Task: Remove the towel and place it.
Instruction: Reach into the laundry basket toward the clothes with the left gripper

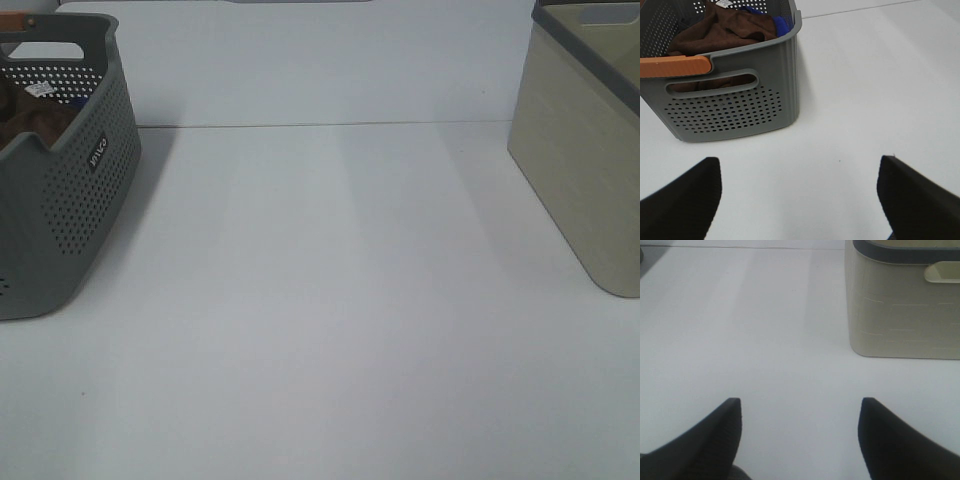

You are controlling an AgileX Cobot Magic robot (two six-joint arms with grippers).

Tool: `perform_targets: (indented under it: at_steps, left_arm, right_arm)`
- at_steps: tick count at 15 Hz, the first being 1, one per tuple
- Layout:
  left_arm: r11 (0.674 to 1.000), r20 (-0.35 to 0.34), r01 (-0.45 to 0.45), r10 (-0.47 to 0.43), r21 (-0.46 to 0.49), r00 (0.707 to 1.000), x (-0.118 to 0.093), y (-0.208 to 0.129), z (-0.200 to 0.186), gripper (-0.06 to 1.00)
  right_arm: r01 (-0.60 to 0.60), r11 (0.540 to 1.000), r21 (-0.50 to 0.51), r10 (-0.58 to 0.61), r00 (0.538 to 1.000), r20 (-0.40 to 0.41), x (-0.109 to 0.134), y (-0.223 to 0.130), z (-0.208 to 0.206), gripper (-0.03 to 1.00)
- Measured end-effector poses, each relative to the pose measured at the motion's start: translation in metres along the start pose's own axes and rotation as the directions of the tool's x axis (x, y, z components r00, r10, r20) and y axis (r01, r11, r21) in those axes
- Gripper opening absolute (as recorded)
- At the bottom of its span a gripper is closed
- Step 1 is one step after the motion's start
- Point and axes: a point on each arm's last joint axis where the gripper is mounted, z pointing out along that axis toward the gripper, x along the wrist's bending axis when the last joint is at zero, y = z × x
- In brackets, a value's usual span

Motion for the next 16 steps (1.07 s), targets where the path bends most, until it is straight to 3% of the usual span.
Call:
perform_targets:
  at_steps: [16]
  left_arm:
    - [1.000,0.000,0.000,0.000,0.000,1.000,0.0000,0.0000,0.0000,0.81]
  right_arm:
    - [0.000,1.000,0.000,0.000,1.000,0.000,0.0000,0.0000,0.0000,0.64]
